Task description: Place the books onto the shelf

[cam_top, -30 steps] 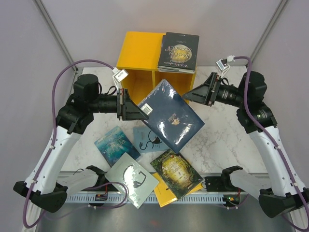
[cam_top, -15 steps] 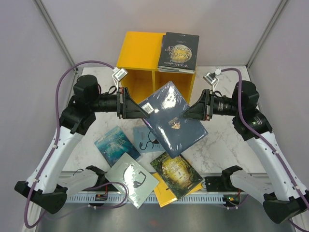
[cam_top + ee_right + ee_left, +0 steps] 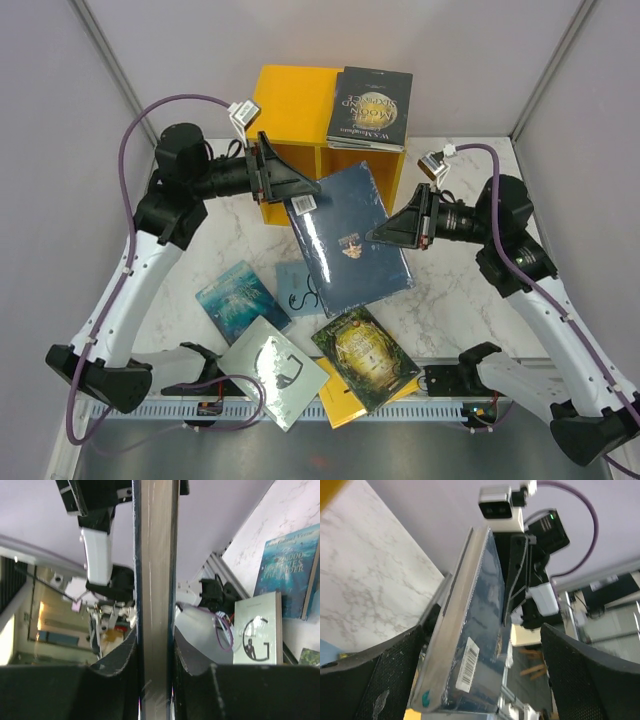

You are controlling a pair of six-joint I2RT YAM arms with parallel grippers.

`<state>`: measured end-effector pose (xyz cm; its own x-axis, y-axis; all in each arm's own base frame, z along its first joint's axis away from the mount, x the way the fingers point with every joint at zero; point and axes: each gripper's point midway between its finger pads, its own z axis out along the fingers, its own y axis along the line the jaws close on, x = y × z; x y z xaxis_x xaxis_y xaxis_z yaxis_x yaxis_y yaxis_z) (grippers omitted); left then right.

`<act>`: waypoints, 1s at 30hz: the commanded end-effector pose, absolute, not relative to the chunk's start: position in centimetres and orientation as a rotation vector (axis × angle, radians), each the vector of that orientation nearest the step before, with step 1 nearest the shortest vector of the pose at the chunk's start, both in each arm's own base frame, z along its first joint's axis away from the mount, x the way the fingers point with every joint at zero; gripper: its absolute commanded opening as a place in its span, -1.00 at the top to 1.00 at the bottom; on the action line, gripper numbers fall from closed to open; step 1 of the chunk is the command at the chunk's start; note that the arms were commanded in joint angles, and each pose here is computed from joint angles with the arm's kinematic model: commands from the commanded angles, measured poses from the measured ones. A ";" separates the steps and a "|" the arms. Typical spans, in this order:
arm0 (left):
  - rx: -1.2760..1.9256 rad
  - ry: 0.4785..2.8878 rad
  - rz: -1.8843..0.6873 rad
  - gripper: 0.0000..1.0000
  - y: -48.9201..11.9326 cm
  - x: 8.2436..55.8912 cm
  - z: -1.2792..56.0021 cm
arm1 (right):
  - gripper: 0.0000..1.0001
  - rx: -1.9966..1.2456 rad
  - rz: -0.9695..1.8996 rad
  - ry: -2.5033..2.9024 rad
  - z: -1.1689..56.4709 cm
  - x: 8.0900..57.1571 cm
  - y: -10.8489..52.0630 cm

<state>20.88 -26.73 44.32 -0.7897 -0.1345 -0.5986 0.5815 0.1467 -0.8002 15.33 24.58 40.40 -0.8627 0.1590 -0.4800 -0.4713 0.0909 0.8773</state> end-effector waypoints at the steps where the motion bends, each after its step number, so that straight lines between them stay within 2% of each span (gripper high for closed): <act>1: 0.205 1.810 -1.557 -1.00 -24.0 23.1 46.6 | 1.00 -0.114 1.817 1.702 45.2 18.4 24.4; 5: 0.055 1.822 -1.445 -1.00 -20.2 23.9 45.9 | 1.00 0.074 1.853 1.563 48.5 21.9 24.2; 9: 0.005 1.831 -1.406 -0.99 -18.7 23.2 45.6 | 1.00 0.074 1.874 1.436 53.4 24.0 24.5; 12: -0.024 1.842 -1.430 -1.00 -18.8 23.3 45.2 | 1.00 0.047 1.916 1.412 54.7 25.7 25.6; 25: -0.047 1.746 -1.549 -0.99 -20.3 29.0 47.1 | 1.00 0.106 2.066 1.295 55.0 29.5 27.1; 27: -0.030 1.724 -1.564 -0.96 -20.6 29.5 47.8 | 1.00 0.096 2.073 1.299 55.1 29.6 27.4; 30: -0.017 1.688 -1.613 -0.70 -21.4 30.3 49.0 | 1.00 0.084 2.056 1.320 55.0 30.0 27.8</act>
